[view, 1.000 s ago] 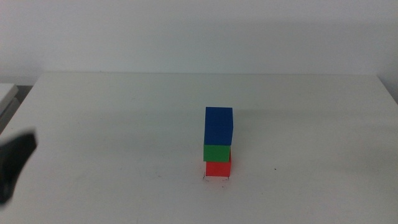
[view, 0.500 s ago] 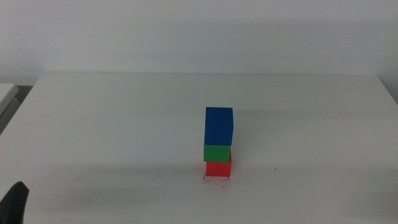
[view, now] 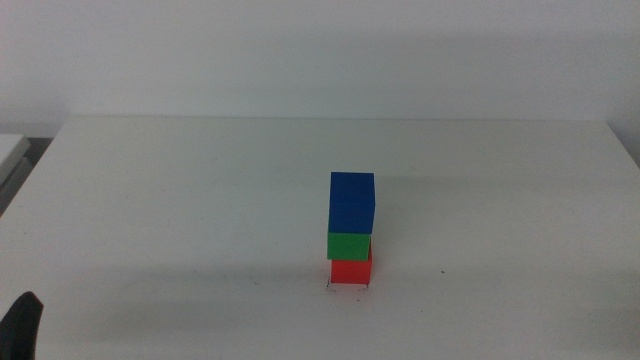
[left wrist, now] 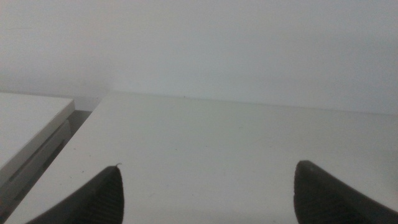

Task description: Stack red cubes first, then green, then blue cubes in a specific spot.

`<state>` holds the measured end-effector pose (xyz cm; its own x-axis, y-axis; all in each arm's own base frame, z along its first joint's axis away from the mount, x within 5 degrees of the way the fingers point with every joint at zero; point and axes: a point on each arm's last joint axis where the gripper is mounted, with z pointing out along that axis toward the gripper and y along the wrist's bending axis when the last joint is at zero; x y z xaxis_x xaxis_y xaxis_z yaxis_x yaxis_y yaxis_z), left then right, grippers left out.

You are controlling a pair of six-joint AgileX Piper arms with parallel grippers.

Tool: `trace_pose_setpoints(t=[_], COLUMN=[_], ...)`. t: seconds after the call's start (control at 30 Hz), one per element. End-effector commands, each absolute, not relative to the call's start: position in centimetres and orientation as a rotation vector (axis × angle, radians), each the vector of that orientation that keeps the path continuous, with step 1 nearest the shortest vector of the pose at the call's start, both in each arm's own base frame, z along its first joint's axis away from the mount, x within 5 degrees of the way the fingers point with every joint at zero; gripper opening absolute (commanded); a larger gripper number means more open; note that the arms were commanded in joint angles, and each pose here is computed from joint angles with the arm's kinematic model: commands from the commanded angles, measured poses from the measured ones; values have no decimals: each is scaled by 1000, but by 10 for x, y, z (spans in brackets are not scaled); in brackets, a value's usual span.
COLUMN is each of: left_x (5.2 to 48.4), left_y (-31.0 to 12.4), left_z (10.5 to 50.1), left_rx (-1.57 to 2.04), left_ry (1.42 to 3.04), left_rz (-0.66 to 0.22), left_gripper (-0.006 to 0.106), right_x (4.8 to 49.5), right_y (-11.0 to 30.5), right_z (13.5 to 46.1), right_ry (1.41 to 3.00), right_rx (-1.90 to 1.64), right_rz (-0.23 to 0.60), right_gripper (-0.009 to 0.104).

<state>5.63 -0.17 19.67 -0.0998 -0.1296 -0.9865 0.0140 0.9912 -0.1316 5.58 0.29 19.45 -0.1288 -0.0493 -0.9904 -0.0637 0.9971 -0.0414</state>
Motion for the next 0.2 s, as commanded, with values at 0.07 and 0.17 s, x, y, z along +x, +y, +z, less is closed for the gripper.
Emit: trace_pose_setpoints(t=[0.07,0.17], left_x=[56,56], left_y=[-2,-2], left_z=[198,198], left_rx=[-84,-84], left_ry=[1649,1646], left_rz=[-115,-116], left_gripper=[94,94], right_x=[56,56], right_y=[2,2], right_z=[194,194], right_ry=[1689,1689], right_rx=[-82,-82], right_rz=[2,2], right_gripper=[93,93])
